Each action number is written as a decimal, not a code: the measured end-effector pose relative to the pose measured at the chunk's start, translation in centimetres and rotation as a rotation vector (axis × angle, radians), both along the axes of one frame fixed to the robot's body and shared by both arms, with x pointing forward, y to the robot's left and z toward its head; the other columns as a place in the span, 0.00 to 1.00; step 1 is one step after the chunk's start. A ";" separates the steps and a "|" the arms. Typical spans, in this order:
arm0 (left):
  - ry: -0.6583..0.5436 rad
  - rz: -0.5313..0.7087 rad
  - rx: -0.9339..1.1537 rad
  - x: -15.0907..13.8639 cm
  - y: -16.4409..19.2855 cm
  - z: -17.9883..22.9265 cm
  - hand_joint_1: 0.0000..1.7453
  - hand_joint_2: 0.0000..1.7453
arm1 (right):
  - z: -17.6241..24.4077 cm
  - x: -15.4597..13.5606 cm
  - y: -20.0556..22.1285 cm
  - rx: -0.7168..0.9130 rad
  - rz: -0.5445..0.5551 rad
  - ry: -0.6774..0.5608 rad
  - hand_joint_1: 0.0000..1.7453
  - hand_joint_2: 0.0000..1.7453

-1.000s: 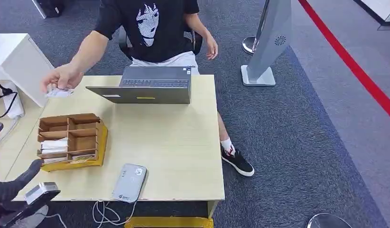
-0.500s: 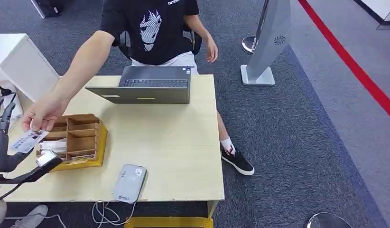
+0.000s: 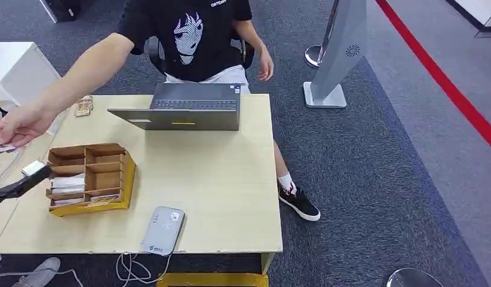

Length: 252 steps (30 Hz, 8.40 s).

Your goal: Pass the card to the sensor for recognition and then transmit it.

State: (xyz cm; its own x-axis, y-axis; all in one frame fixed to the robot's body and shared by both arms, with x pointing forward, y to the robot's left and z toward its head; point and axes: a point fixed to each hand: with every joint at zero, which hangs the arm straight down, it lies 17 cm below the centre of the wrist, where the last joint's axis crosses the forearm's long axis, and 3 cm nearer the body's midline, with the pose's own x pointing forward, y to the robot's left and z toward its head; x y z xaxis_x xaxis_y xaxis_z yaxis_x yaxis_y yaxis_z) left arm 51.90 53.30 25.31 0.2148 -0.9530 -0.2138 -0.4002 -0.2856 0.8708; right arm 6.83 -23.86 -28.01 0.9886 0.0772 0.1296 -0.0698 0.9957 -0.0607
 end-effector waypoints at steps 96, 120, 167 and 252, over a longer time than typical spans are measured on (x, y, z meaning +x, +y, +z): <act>0.322 -0.388 -0.521 -15.6 -30.1 -24.1 1.00 1.00 | -0.2 -1.7 0.0 -0.012 -0.051 0.033 0.00 1.00; -0.106 -0.411 -0.197 -8.8 -21.6 -5.9 1.00 1.00 | -0.2 -1.3 -0.1 -0.007 0.018 0.020 0.00 1.00; -0.142 -0.242 -0.248 -3.7 -7.4 -1.4 0.00 1.00 | -0.1 -1.0 -0.1 -0.006 0.047 0.019 0.00 1.00; 0.196 -0.260 -0.167 -7.1 -16.1 -14.1 0.00 1.00 | -0.1 -1.2 -0.1 -0.001 0.005 0.025 0.00 1.00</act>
State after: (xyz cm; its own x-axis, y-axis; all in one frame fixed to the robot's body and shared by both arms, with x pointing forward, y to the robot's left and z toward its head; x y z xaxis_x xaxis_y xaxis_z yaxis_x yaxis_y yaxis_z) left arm 44.85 37.18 11.23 -0.0685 -0.9956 -0.0636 -0.2620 -0.0435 0.9641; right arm 5.64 -23.94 -28.16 0.9910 0.0824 0.1052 -0.0765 0.9953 -0.0594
